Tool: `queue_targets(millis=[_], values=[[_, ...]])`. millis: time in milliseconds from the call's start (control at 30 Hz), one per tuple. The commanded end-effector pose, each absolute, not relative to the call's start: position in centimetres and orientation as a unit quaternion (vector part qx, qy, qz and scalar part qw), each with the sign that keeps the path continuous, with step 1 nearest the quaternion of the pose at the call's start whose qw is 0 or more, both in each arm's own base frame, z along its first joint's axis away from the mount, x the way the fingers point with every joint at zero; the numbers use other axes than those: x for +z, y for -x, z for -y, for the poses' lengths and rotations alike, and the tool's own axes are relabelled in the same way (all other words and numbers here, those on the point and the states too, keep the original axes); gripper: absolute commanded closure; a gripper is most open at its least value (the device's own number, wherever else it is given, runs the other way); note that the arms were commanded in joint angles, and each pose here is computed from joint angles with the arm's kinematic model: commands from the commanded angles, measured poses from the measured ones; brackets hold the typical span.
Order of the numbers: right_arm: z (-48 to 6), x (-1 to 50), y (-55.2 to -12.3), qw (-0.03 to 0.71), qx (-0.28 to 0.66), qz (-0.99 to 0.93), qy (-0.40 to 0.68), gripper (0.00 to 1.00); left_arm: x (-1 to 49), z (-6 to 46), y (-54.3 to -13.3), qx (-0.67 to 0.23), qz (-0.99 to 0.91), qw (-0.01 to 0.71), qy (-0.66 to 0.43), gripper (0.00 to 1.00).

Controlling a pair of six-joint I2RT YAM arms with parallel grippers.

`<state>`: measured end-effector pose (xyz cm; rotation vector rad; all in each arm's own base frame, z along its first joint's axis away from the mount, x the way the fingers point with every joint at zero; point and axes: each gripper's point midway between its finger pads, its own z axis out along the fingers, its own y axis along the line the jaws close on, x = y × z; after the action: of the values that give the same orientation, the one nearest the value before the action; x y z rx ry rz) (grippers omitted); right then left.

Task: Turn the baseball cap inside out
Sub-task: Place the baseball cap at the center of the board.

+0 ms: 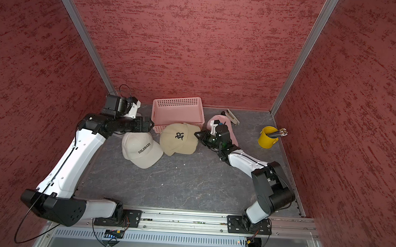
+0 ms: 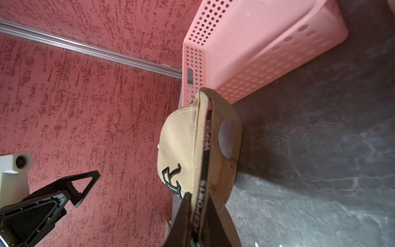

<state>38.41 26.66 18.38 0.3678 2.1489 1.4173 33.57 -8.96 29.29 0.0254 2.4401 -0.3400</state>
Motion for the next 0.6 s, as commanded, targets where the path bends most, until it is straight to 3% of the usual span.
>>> queue_targets(millis=[0, 400, 500, 567], values=[[-25.7, 17.3, -38.7, 0.273, 0.519, -0.796, -0.151, 0.88, 29.8, 8.7, -33.5, -0.129, -0.929, 0.348, -0.011, 0.00], [-23.9, 14.0, -38.2, 0.263, 0.492, -0.809, -0.187, 0.75, 29.8, 8.8, -33.6, -0.129, -0.928, 0.348, -0.017, 0.00], [-23.2, 12.9, -38.1, 0.255, 0.483, -0.813, -0.202, 0.76, 29.7, 8.7, -33.6, -0.127, -0.929, 0.347, -0.016, 0.00], [-23.0, 12.2, -37.9, 0.252, 0.476, -0.817, -0.207, 0.71, 29.8, 8.7, -33.6, -0.127, -0.928, 0.349, -0.017, 0.00]])
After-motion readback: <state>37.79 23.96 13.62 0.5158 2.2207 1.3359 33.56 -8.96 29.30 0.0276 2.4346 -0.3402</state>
